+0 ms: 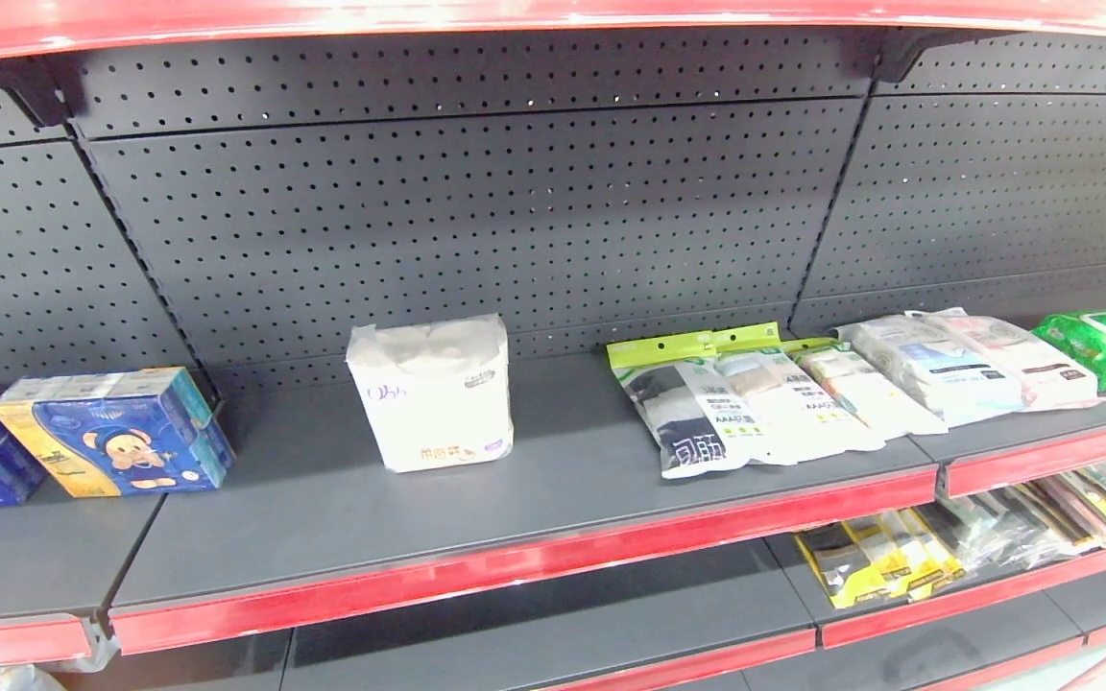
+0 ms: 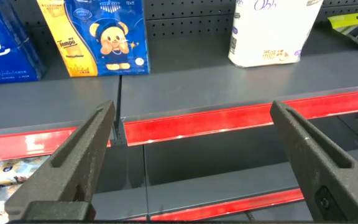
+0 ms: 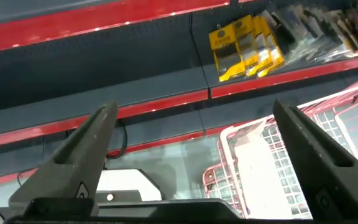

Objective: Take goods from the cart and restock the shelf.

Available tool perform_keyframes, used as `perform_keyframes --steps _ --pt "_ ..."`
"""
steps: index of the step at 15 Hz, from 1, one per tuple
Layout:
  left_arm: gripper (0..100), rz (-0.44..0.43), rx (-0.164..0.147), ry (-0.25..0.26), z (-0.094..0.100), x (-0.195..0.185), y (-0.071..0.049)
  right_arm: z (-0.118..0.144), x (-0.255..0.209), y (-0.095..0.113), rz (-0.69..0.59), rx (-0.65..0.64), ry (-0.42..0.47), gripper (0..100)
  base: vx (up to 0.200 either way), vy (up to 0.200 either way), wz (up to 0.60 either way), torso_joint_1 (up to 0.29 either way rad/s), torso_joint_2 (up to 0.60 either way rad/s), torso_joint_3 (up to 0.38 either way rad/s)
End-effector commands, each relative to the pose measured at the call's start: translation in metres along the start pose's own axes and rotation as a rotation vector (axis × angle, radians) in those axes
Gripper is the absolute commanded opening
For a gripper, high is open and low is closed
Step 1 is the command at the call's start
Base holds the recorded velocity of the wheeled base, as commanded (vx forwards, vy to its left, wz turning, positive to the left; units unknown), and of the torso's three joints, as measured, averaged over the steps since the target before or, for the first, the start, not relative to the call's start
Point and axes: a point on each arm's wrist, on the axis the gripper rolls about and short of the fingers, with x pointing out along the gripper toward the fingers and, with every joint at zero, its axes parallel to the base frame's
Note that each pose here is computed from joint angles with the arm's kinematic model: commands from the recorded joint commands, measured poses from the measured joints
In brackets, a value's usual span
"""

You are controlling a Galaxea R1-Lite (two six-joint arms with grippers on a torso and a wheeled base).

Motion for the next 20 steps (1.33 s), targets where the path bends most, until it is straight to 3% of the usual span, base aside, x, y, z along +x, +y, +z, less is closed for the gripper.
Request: perform_keyframes --steps 1,5,9,12,14,17,20 --pt "100 0.001 0.001 0.001 0.0000 0.0001 0.0000 -0.0009 -0.0016 0.0002 -0.001 -0.001 -0.014 100 0.000 0.000 0.00 0.000 0.00 0.000" --pt "100 0.001 0.000 0.001 0.0000 0.0001 0.0000 -0.0013 -0.0014 0.0002 -0.001 -0.001 -0.012 100 0.000 0.000 0.00 0.000 0.00 0.000" --pt "100 0.001 0.000 0.001 0.0000 0.0001 0.0000 -0.0016 -0.0013 0.0002 -0.001 -0.001 -0.009 100 -0.200 0.000 0.00 0.007 0.00 0.002" --pt "100 0.001 0.001 0.001 0.0000 0.0001 0.0000 -0.0019 -0.0015 0.0003 -0.002 0.000 -0.009 100 -0.200 0.200 0.00 -0.014 0.00 0.006" --pt "100 0.001 0.001 0.001 0.0000 0.0001 0.0000 -0.0020 -0.0017 0.0003 -0.004 0.000 -0.011 100 0.000 0.000 0.00 0.000 0.00 0.000" --pt "100 0.001 0.001 0.001 0.0000 0.0001 0.0000 -0.0012 -0.0002 -0.0009 -0.047 0.002 0.006 100 0.000 0.000 0.00 0.000 0.00 0.000" --pt "100 0.001 0.001 0.001 0.0000 0.0001 0.0000 0.0019 0.0068 -0.0044 -0.159 0.004 0.088 100 0.000 0.000 0.00 0.022 0.01 -0.004"
